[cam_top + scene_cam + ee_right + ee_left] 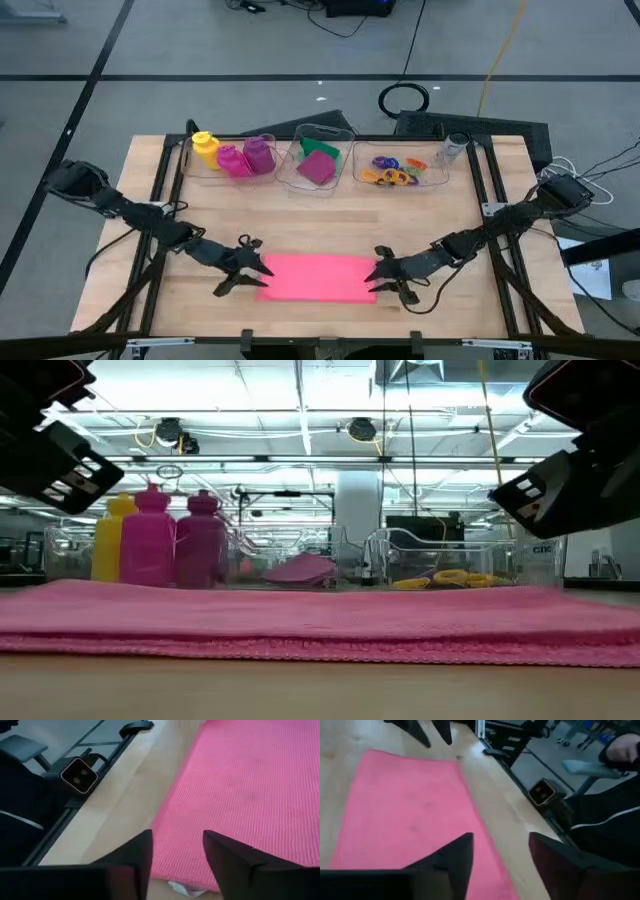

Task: Pick & Place Sports Items
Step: Fold the pink microfiber towel

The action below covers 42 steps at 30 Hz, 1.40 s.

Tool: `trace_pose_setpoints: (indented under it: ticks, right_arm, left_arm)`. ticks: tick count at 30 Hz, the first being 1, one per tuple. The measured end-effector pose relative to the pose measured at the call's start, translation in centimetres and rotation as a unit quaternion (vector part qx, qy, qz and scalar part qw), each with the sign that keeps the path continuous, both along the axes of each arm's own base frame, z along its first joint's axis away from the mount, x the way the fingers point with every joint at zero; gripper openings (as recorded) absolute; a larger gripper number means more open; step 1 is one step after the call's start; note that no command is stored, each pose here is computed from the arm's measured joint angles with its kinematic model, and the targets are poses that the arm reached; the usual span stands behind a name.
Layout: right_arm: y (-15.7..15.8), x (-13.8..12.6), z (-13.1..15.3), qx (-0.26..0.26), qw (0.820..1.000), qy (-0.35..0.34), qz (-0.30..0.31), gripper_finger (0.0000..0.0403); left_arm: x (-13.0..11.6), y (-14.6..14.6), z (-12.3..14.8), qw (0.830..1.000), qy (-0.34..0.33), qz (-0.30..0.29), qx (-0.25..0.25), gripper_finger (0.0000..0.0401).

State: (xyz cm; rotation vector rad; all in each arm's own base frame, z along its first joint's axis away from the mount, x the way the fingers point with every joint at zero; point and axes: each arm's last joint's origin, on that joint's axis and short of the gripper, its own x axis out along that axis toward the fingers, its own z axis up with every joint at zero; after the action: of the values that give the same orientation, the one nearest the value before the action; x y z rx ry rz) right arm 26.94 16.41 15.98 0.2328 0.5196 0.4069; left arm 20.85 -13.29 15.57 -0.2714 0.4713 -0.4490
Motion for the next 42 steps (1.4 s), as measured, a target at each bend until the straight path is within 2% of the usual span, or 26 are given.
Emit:
trace_pose_setpoints:
  ticks: [7,14,20,26,30,34,38,42]
  right_arm:
    - [0.0,0.0,0.1,0.001,1.000,-0.005,0.000,0.0186]
    - [-0.1,0.3,0.5,-0.011,0.999,-0.038,0.004,0.0218]
    - [-1.3,0.9,0.4,-0.043,0.997,-0.044,-0.038,0.0227]
    - [-1.9,1.1,0.2,-0.058,0.997,-0.038,-0.046,0.0228]
    - [-1.9,1.1,0.0,-0.057,0.997,-0.036,-0.047,0.0228]
    - [-1.4,1.2,-1.0,-0.056,0.997,-0.026,-0.044,0.0228]
    - [-1.0,1.3,-2.2,-0.062,0.997,-0.014,-0.039,0.0228]
    - [-1.0,1.5,-2.8,-0.064,0.997,-0.011,-0.041,0.0224]
  left_arm:
    - [0.1,-0.1,0.4,1.000,-0.015,-0.001,-0.013,0.0216]
    - [0.3,0.2,0.4,0.999,-0.033,0.033,0.013,0.0225]
    - [0.7,1.1,0.2,0.998,-0.022,0.054,0.022,0.0225]
    - [1.4,1.6,-1.2,0.997,-0.002,0.069,0.035,0.0225]
    - [2.6,1.5,-2.5,0.996,0.007,0.066,0.052,0.0225]
    - [4.3,0.6,-3.3,0.997,0.020,0.039,0.061,0.0225]
    - [5.9,0.0,-4.6,0.994,0.072,0.001,0.081,0.0225]
    - [7.2,0.0,-5.1,0.986,0.133,-0.002,0.099,0.0225]
